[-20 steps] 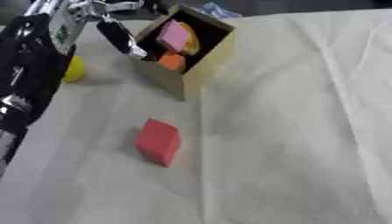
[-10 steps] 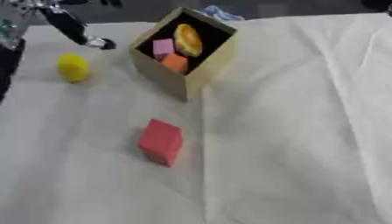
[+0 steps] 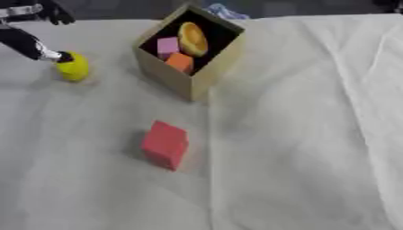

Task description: Pick up objects on the table and place them in the box.

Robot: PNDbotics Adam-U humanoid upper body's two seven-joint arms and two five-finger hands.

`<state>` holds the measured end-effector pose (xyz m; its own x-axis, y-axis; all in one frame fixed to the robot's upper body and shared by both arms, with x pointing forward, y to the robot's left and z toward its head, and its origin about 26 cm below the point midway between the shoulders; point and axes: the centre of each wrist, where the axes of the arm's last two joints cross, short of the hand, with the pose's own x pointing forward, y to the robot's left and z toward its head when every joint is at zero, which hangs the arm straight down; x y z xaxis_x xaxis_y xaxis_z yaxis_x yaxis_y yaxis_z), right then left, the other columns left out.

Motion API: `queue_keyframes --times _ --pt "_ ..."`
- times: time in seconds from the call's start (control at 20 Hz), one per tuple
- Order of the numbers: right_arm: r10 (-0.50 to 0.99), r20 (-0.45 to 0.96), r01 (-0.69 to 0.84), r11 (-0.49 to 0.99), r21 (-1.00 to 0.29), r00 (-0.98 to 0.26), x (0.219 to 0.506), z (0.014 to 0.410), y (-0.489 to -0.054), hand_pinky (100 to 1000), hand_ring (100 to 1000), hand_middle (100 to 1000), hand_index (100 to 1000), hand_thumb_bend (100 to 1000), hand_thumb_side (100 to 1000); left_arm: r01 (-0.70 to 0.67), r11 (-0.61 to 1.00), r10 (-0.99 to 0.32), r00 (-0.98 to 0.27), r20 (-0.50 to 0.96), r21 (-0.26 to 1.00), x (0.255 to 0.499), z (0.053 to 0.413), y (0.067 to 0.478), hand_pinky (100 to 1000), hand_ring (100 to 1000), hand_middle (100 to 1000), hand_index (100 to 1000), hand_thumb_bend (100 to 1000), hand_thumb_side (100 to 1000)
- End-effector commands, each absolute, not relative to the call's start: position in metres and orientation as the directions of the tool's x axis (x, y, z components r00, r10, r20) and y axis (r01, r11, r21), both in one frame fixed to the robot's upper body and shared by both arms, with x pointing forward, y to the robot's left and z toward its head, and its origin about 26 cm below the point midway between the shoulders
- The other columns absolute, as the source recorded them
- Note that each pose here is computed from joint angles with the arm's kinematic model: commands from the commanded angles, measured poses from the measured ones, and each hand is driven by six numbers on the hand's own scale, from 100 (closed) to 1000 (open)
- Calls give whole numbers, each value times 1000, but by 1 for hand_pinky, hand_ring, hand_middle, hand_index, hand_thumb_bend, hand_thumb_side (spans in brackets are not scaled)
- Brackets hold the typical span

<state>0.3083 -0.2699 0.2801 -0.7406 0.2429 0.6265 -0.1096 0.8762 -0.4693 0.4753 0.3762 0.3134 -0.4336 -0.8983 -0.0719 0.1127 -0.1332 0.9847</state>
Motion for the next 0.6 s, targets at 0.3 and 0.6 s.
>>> queue_keyframes --times 0.3,0.6 --pt "262 590 -77 870 -487 -764 303 291 -272 887 861 688 847 100 709 126 -126 -944 -321 -80 984 472 314 401 838 797 776 891 539 469" --pt "262 589 -77 870 -487 -765 303 292 -273 888 860 685 847 100 714 82 -127 -960 -260 -101 989 476 307 403 832 803 789 907 581 418"
